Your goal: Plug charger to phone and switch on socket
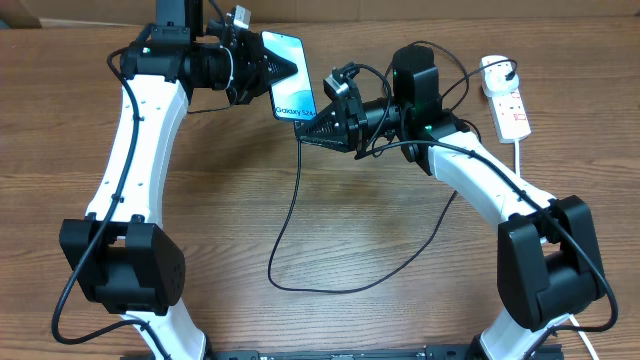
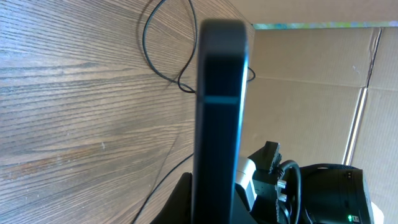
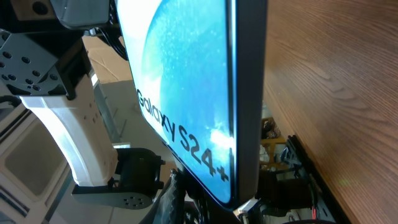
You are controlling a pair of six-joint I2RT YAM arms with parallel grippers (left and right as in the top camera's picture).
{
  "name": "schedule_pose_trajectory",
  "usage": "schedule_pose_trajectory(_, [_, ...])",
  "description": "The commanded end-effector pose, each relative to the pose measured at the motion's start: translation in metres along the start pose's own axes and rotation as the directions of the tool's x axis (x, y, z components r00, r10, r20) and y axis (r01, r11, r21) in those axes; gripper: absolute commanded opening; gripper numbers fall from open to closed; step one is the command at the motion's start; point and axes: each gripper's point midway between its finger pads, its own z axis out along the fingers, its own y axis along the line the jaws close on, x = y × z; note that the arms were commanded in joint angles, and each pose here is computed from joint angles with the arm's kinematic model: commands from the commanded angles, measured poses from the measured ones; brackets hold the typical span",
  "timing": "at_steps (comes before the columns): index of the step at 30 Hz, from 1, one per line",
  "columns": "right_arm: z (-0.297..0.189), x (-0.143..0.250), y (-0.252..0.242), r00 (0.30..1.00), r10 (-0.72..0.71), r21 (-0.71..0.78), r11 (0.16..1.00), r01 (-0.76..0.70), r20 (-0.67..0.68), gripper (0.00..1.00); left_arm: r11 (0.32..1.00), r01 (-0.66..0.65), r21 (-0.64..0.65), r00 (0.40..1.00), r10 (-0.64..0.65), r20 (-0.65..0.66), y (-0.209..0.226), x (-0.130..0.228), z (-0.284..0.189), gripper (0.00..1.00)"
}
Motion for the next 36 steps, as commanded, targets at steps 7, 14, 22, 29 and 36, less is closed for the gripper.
schedule_pose_trajectory(7, [0.003,0.006,0.011,1.0,0.001,-0.004,1.0,-0.001,-0.011,0.07,0.993,-0.055,0.106,0.998,0.058,-0.024,-0.031,0.005,-0.006,0.04])
schedule_pose_trajectory(14, [0.003,0.006,0.011,1.0,0.008,-0.005,1.0,-0.008,-0.01,0.06,0.99,-0.065,0.127,0.997,0.07,-0.031,-0.036,0.005,-0.006,0.04])
schedule_pose_trajectory(22, [0.003,0.005,0.013,1.0,0.016,-0.007,1.0,-0.016,-0.009,0.04,0.989,-0.065,0.129,0.997,0.07,-0.033,-0.036,0.006,-0.006,0.04])
schedule_pose_trajectory(29, [0.003,0.0,0.011,0.999,0.035,0.001,0.999,-0.035,0.023,0.04,0.987,-0.064,0.15,0.996,0.073,-0.05,-0.039,0.009,-0.007,0.04])
schedule_pose_trajectory(36, [0.003,-0.001,0.011,0.999,0.034,0.002,0.999,-0.034,0.03,0.04,0.983,-0.064,0.17,0.995,0.076,-0.067,-0.042,0.012,-0.008,0.04])
